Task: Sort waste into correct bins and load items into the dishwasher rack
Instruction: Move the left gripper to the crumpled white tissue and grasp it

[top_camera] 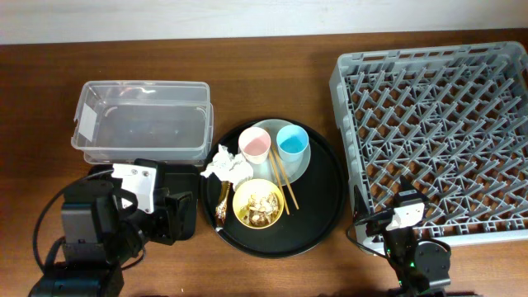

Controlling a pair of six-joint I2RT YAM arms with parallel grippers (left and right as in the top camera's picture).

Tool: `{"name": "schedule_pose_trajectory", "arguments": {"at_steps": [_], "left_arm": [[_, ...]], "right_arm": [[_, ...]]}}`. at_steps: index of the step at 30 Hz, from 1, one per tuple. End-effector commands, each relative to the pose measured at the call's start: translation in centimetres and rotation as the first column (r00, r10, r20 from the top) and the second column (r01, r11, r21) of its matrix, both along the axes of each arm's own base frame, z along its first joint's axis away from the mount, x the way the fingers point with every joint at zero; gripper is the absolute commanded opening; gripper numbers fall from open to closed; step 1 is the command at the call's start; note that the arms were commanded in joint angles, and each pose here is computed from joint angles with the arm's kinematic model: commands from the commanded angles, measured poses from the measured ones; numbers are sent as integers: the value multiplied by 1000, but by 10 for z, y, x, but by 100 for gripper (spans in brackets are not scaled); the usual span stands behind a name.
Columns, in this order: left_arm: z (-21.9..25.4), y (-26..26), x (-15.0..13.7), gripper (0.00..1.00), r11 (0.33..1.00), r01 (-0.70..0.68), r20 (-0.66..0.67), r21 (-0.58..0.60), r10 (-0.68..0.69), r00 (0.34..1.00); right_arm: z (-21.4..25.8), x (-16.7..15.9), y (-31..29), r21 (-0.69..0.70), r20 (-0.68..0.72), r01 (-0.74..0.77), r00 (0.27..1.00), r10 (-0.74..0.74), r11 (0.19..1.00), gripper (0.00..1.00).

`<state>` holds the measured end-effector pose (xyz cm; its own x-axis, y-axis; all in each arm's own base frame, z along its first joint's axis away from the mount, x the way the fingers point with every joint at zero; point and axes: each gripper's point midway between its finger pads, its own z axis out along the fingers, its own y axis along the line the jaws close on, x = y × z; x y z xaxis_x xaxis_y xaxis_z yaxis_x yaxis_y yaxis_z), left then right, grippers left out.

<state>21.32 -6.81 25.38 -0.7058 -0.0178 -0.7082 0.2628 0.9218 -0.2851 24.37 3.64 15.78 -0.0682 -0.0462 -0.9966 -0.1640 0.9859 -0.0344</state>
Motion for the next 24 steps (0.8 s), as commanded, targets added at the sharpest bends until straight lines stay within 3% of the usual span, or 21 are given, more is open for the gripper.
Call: {"name": "schedule_pose_trajectory", "arguments": {"at_steps": [1,8,20,21,22,24], "left_arm": [[5,4,2,48,999,-36,5,-8,36,999],[-5,-14,18,48,1000,0,-34,1,0,999],[-82,-60,82,49,966,18,-160,259,25,987],[-93,-62,87,50,962,25,-185,271,27,982],[-109,-64,90,60,957,37,-227,289,31,973],[-133,-65,92,66,947,57,-290,315,39,956]], "right_arm": [[-2,0,-1,-3,-3,4,1000,-4,1000,99],[-2,0,-1,-3,-3,4,1000,-4,1000,99],[-2,0,-1,-3,-3,4,1000,-4,1000,99],[-2,0,-1,-3,-3,4,1000,-4,1000,99],[-2,0,-1,-3,-3,4,1000,-4,1000,99],[-2,0,-1,-3,-3,4,1000,-4,1000,99]]}}
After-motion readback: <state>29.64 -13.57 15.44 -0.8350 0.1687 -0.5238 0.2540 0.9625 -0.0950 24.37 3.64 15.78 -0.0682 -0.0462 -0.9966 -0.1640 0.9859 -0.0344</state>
